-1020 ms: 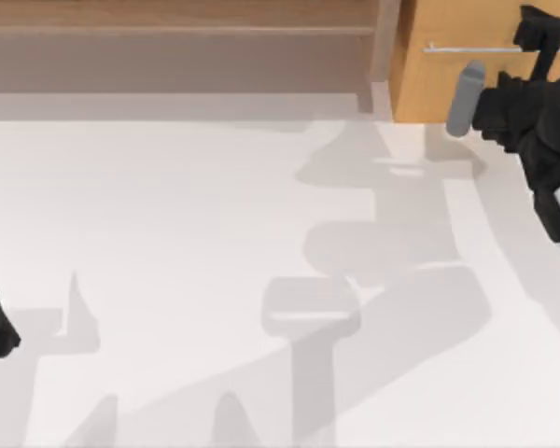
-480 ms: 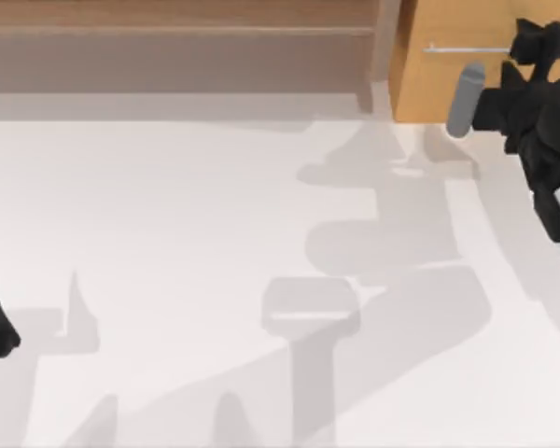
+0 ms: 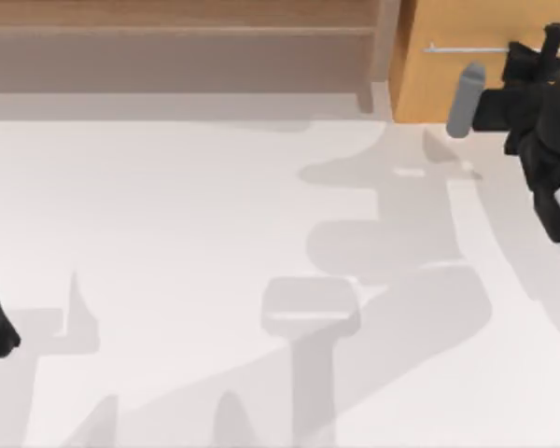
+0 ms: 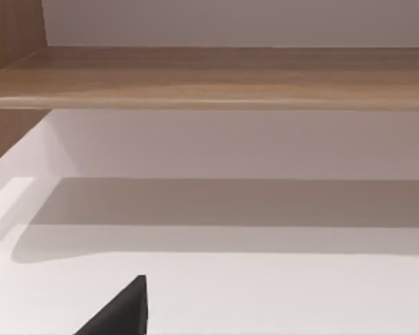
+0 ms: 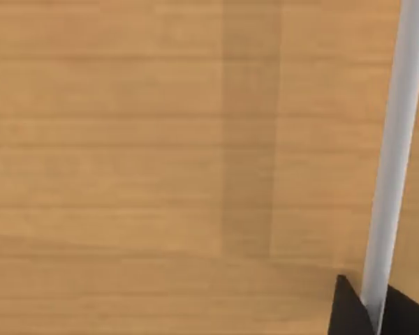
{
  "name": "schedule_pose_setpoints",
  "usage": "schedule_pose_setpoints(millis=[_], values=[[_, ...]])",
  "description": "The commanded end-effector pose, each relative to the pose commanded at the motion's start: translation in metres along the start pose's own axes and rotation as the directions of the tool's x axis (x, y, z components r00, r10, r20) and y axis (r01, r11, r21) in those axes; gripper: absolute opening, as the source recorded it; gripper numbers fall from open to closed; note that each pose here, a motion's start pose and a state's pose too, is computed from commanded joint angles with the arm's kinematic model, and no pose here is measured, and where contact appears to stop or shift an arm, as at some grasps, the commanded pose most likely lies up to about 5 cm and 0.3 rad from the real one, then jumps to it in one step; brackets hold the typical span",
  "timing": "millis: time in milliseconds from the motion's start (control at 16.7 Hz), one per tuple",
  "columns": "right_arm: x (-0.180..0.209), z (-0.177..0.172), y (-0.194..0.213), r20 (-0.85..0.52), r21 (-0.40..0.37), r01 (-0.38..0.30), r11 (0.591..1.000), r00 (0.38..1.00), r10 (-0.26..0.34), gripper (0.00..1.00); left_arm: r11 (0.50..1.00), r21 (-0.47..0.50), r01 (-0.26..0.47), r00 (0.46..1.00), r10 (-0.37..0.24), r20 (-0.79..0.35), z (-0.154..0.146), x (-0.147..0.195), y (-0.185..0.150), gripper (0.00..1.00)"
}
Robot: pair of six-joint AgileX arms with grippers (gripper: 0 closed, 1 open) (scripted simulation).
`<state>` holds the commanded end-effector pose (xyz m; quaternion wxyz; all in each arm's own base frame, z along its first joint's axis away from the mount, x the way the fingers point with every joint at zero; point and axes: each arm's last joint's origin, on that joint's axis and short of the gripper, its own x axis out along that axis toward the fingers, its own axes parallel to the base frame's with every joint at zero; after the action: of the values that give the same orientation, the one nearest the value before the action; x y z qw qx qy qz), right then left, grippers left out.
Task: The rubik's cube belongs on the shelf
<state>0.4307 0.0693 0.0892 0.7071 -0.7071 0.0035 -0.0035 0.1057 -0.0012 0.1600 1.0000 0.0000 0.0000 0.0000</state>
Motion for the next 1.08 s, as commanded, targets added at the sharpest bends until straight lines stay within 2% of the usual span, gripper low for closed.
schedule_pose_setpoints(millis=[540, 1080], values=[[-0.004, 0.001, 0.001, 0.002, 0.002, -0.006, 1.000, 1.000, 0.006, 0.00, 1.000, 0.000, 0.000, 1.000, 0.000, 0.000, 0.000, 0.000, 0.000, 1.00], [-0.062, 0.001, 0.001, 0.002, 0.002, -0.006, 1.000, 1.000, 0.006, 0.00, 1.000, 0.000, 0.000, 1.000, 0.000, 0.000, 0.000, 0.000, 0.000, 1.00]])
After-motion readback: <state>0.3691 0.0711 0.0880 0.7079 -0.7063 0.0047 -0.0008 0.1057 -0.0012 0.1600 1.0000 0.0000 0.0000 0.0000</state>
